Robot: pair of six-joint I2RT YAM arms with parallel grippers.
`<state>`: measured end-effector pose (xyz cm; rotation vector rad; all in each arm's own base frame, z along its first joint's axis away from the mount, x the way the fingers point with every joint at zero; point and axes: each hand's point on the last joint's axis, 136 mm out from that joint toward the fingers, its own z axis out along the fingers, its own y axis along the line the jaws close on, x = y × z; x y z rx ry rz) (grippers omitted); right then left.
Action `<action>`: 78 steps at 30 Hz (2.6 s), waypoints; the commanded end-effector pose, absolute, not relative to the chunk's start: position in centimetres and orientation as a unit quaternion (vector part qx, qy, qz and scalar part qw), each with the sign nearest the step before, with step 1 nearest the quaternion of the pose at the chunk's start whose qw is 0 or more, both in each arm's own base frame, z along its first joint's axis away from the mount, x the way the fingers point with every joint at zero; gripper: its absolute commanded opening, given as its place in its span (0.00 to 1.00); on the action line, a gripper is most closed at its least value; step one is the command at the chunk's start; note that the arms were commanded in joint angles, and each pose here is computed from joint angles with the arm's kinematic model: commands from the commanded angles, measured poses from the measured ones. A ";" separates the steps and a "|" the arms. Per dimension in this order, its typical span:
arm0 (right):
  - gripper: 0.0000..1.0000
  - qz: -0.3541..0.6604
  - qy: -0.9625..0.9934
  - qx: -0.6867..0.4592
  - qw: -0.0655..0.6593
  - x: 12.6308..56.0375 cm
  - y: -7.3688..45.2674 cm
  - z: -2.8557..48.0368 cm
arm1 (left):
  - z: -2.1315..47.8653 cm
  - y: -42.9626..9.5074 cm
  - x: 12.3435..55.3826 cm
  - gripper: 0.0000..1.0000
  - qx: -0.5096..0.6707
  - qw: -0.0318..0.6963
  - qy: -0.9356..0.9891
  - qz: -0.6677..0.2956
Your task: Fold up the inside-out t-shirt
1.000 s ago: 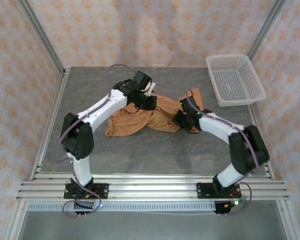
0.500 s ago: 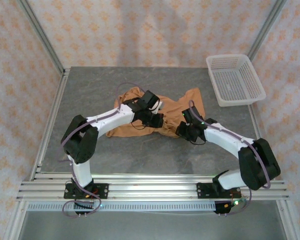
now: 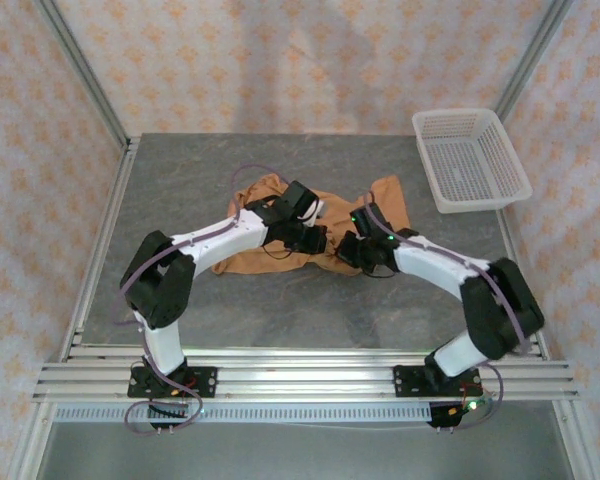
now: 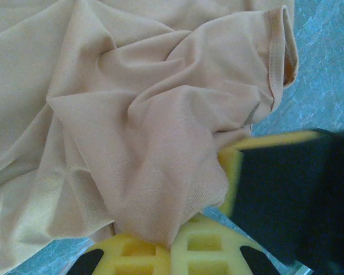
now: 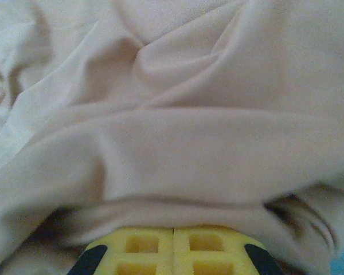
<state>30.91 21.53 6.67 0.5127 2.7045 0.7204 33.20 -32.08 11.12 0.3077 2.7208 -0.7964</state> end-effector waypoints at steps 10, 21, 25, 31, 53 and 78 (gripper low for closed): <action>0.66 0.156 0.905 0.252 0.307 36.6 17.4 9.2 | 13.4 -31.5 33.0 0.00 0.103 0.172 0.938 -0.281; 0.65 0.175 0.911 0.248 0.279 33.9 17.4 9.5 | 12.1 -31.0 32.4 0.00 0.099 0.165 0.942 -0.274; 0.31 0.193 0.910 0.233 0.284 32.5 17.3 11.5 | 11.7 -30.8 32.5 0.00 0.099 0.163 0.944 -0.270; 0.11 0.246 0.906 0.236 0.249 32.5 19.7 10.7 | 11.5 -31.1 32.5 0.00 0.096 0.160 0.943 -0.275; 0.33 0.202 0.924 0.235 0.222 36.2 22.4 5.8 | 11.6 -30.9 32.1 0.00 0.098 0.158 0.944 -0.274; 0.00 0.285 0.882 0.207 0.313 25.0 14.8 12.0 | 9.4 -30.4 37.4 0.00 0.047 0.157 0.945 -0.284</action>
